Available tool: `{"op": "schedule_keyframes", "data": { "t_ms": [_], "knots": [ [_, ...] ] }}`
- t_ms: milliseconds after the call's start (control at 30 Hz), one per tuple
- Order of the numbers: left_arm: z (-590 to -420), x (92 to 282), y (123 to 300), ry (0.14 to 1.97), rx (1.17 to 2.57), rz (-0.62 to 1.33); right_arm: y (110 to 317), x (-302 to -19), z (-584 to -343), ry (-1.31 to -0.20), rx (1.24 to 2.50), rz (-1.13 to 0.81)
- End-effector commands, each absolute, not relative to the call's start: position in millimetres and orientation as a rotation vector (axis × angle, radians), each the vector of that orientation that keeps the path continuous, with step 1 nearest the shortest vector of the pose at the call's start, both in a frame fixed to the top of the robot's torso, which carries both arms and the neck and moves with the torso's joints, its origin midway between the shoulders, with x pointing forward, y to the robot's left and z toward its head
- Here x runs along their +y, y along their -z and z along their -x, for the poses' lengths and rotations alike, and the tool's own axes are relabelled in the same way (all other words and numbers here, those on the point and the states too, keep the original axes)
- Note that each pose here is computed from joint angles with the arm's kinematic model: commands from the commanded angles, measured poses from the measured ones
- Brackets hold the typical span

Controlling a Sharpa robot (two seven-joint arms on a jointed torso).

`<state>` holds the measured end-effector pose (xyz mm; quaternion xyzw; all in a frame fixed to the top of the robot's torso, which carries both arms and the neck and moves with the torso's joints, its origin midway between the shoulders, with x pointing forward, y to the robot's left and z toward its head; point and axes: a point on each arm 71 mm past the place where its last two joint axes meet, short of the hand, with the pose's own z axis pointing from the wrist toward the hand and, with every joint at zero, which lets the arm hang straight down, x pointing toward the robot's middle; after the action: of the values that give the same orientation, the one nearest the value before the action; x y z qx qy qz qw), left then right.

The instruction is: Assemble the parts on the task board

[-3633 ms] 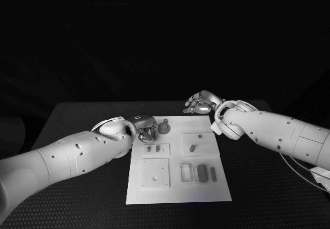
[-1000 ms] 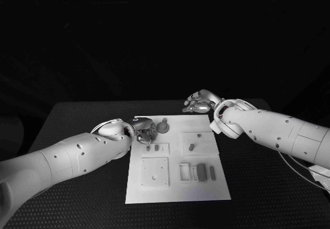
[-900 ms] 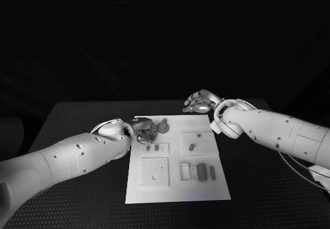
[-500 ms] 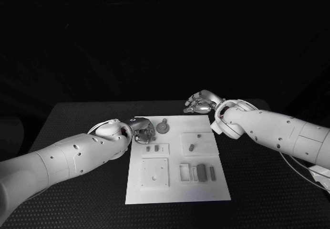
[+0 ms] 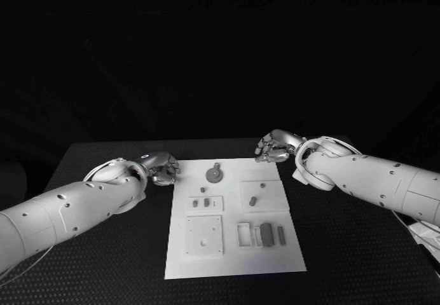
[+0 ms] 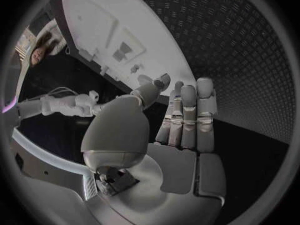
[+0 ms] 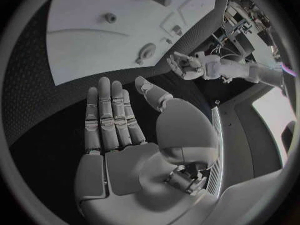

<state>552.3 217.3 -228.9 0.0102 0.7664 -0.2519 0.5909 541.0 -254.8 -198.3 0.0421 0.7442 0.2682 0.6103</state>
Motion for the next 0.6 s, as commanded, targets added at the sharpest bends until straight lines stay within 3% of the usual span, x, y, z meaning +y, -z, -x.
{"op": "schedule_keyframes", "data": {
  "t_ms": [33, 200, 600],
  "knots": [
    [-555.7, 232.1, 220.0, 0.781, 1.74, 0.359, 203.4, -255.3, -534.2, -0.539, 1.753, 0.099],
    [-553.3, 243.4, 215.0, 0.922, 1.721, 0.551, 208.0, -257.4, -522.5, -0.521, 1.744, 0.18],
    [-543.1, 242.9, 212.2, 1.025, 1.715, 0.628, 227.7, -252.4, -501.6, -0.397, 1.7, 0.401]
  ]
}}
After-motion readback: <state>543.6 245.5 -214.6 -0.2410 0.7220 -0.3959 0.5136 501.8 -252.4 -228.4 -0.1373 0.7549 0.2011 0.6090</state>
